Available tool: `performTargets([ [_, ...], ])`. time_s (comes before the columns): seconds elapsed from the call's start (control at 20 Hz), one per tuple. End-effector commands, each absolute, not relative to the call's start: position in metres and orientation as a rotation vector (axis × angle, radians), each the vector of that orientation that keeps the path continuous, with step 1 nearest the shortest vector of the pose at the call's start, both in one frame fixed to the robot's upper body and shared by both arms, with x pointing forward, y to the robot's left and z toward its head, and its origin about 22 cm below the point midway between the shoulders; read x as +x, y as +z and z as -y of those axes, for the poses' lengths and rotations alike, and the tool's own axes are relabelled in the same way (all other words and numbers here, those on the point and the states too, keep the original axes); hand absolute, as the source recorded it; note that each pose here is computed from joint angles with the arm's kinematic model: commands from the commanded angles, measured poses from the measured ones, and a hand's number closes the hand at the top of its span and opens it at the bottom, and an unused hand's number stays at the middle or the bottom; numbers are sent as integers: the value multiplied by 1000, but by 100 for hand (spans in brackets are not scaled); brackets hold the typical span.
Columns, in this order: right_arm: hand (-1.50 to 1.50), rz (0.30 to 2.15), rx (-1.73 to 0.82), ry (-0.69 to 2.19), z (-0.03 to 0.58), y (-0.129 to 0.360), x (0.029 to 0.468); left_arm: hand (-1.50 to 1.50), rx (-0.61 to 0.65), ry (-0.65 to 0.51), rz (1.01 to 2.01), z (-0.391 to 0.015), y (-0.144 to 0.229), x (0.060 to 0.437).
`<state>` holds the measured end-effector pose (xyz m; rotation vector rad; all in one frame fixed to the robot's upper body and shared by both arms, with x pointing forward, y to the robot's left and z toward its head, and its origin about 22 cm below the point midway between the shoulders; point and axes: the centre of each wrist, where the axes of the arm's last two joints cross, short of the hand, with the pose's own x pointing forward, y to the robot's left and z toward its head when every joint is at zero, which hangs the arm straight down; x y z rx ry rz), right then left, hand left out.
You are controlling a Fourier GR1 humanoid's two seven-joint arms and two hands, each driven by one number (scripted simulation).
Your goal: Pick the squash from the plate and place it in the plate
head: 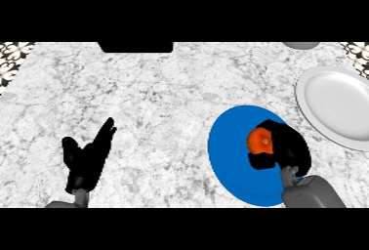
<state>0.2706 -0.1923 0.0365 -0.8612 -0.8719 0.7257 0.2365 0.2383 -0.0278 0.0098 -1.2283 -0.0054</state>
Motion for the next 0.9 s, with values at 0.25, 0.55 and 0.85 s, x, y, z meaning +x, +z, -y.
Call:
performTargets([
  [0.25, 150, 912, -962, 778, 184, 34, 263, 0, -1, 0, 1177, -238, -38, 237],
  [0.55, 150, 1170, -1020, 679, 124, 36, 261, 0, -5, 4, 1186, -240, -38, 226],
  [0.85, 150, 1427, -1119, 607, 74, 49, 261, 0, -7, -7, 1181, -243, -22, 231],
])
